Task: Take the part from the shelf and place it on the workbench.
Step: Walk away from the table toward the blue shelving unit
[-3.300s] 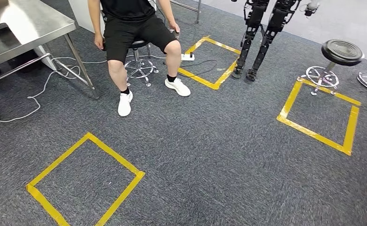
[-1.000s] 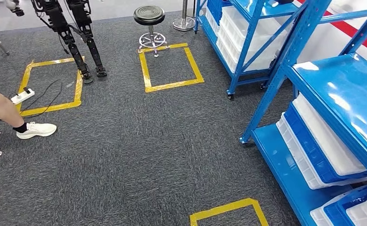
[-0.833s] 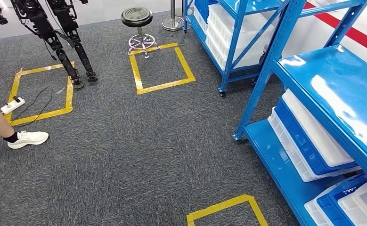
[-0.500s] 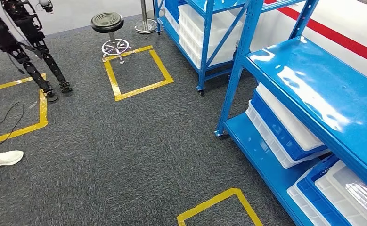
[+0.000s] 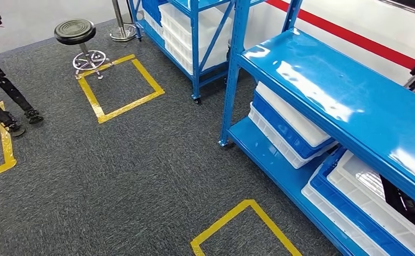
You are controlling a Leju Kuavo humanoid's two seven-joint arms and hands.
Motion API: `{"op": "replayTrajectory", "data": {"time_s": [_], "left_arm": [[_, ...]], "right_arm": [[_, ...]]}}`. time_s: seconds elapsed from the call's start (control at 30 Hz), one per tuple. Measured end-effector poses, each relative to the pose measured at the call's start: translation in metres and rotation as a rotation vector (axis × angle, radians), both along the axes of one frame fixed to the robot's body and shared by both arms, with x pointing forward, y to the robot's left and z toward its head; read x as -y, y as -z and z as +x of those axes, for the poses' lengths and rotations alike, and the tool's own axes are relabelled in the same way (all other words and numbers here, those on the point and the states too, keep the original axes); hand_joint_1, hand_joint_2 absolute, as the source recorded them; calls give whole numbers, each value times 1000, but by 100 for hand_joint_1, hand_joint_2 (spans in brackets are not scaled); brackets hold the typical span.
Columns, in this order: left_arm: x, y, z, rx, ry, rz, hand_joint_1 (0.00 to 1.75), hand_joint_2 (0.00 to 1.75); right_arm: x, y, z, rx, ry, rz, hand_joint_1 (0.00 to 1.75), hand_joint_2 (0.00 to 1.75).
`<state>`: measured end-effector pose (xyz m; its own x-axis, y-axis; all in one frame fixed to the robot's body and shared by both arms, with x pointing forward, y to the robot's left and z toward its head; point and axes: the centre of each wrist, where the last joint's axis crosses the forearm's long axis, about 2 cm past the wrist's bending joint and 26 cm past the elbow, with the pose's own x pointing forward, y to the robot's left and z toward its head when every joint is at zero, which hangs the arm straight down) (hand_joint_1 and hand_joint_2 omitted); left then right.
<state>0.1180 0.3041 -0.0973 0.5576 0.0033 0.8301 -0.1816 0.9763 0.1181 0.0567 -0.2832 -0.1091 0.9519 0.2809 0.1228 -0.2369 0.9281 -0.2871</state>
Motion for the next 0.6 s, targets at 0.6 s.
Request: {"op": "replayTrajectory", "data": {"time_s": [0.6], "left_arm": [[-2,-1,2,-1,-8,10,0,0]], "right_arm": [[-1,0,2,1,0,2,0,0]]}}
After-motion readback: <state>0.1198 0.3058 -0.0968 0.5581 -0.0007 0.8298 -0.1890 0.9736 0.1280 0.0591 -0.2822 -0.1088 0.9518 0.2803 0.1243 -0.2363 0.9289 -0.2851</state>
